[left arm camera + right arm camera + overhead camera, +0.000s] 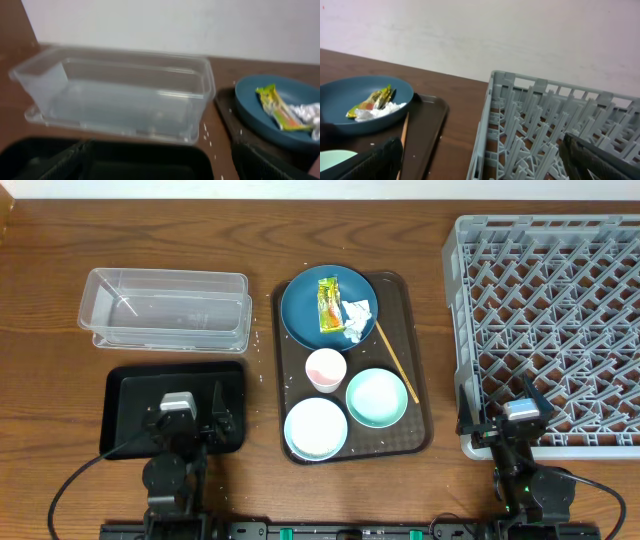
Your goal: Sort waste into correct bins and load items into the dishwasher rack
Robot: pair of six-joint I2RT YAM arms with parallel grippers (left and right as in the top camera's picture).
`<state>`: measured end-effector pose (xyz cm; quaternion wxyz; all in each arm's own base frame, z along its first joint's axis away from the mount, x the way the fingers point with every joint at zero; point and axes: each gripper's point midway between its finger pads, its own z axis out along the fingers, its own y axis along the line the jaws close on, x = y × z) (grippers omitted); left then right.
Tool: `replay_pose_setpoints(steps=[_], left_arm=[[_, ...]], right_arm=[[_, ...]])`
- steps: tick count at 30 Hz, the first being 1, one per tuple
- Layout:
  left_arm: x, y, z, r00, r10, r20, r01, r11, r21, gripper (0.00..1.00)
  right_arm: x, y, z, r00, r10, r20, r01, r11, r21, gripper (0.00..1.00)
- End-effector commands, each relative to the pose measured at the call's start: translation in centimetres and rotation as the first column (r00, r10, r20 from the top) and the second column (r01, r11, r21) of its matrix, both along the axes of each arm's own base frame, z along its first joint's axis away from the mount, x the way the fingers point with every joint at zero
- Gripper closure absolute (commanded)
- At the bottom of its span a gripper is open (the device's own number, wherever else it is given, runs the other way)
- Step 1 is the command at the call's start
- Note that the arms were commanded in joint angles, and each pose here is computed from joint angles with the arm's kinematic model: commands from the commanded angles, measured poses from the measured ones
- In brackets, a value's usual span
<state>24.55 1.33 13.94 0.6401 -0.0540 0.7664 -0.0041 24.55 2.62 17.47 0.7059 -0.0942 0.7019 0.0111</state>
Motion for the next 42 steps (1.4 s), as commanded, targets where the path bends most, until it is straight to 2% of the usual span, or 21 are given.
replay_pose_setpoints(steps=[1, 9, 15, 19, 22, 24, 28, 33, 42], left_arm=[[0.1, -0.2, 0.4, 0.999, -0.007, -0.044, 0.005, 0.999, -0.044, 0.10], [2.0, -0.9, 3.6, 0.974, -0.055, -0.222, 0.040, 0.997, -0.070, 0.10], [4.7, -2.5, 6.3, 0.921, -0.150, -0.360, 0.109, 0.985, -0.131, 0.10], [4.8, -3.8, 6.5, 0.833, -0.227, -0.505, 0.139, 0.969, -0.205, 0.10], [3.6, -3.9, 5.7, 0.729, -0.234, -0.644, 0.102, 0.966, -0.236, 0.10], [2.8, -3.6, 5.0, 0.678, -0.218, -0.702, 0.073, 0.970, -0.231, 0.10], [2.0, -3.1, 3.6, 0.619, -0.193, -0.761, 0.040, 0.976, -0.215, 0.10], [2.3, -3.3, 2.9, 0.598, -0.202, -0.776, 0.037, 0.974, -0.224, 0.10], [6.1, -4.1, 5.1, 0.707, -0.248, -0.662, 0.103, 0.963, -0.250, 0.10]], right_arm=[[-0.1, -0.5, 1.3, 0.999, -0.034, 0.024, 0.033, 0.998, 0.047, 0.01], [0.0, -1.3, 5.5, 0.996, -0.082, 0.033, 0.080, 0.995, 0.065, 0.01], [2.3, -1.4, 6.7, 0.988, -0.087, -0.125, 0.093, 0.995, 0.048, 0.01], [4.3, -0.9, 6.6, 0.956, -0.064, -0.288, 0.077, 0.996, 0.035, 0.01], [5.8, -0.7, 6.7, 0.911, -0.054, -0.408, 0.071, 0.997, 0.026, 0.01], [6.4, -0.7, 7.0, 0.893, -0.051, -0.447, 0.070, 0.997, 0.026, 0.01], [7.2, 0.9, 7.5, 0.874, 0.042, -0.484, -0.002, 0.997, 0.082, 0.01], [7.5, 1.2, 7.7, 0.877, 0.058, -0.478, -0.017, 0.996, 0.090, 0.01], [7.6, 1.2, 7.1, 0.864, 0.058, -0.500, -0.001, 0.994, 0.114, 0.01]])
